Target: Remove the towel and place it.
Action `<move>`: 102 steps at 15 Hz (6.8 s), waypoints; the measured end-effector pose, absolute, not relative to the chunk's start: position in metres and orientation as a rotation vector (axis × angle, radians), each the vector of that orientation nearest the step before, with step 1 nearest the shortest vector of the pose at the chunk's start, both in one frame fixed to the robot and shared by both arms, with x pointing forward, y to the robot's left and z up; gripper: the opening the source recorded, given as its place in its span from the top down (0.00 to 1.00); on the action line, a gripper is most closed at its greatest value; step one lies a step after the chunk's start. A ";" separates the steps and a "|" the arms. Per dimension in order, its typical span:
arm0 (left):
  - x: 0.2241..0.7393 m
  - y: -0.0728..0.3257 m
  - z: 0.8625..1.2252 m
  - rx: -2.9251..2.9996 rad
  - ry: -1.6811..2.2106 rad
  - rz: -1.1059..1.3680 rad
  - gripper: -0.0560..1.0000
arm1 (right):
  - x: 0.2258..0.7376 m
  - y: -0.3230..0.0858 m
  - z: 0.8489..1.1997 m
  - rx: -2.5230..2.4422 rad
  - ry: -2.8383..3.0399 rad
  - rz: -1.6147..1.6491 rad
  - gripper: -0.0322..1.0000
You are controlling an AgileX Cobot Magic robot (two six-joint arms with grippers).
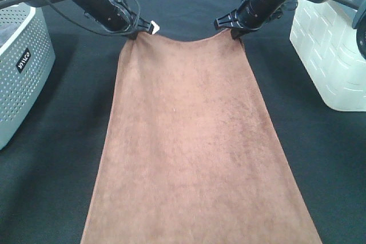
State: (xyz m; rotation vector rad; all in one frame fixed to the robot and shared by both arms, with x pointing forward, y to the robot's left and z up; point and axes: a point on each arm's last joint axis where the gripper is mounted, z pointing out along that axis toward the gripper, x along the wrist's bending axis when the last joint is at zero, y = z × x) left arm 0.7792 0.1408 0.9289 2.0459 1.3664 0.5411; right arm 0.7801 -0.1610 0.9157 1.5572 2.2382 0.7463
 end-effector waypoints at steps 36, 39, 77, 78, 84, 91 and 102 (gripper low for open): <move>0.811 0.139 0.864 1.679 1.238 0.834 0.95 | 0.812 -0.173 0.862 1.472 1.936 0.950 0.96; 0.811 0.139 0.852 1.676 1.240 0.840 0.95 | 0.812 -0.173 0.862 1.476 1.933 0.954 0.95; 0.808 0.140 0.816 1.688 1.298 0.798 0.21 | 0.816 -0.194 0.823 1.584 1.862 0.961 0.34; 0.808 0.140 0.816 1.687 1.298 0.797 0.21 | 0.816 -0.194 0.823 1.584 1.862 0.961 0.34; 0.809 0.140 0.826 1.674 1.291 0.803 0.21 | 0.816 -0.194 0.844 1.588 1.879 0.960 0.34; 0.799 0.137 0.936 1.746 1.283 0.709 0.21 | 0.797 -0.190 0.958 1.616 1.958 1.002 0.34; 0.704 0.235 1.113 2.023 1.757 0.557 0.21 | 0.683 -0.229 1.143 1.819 2.095 0.662 0.34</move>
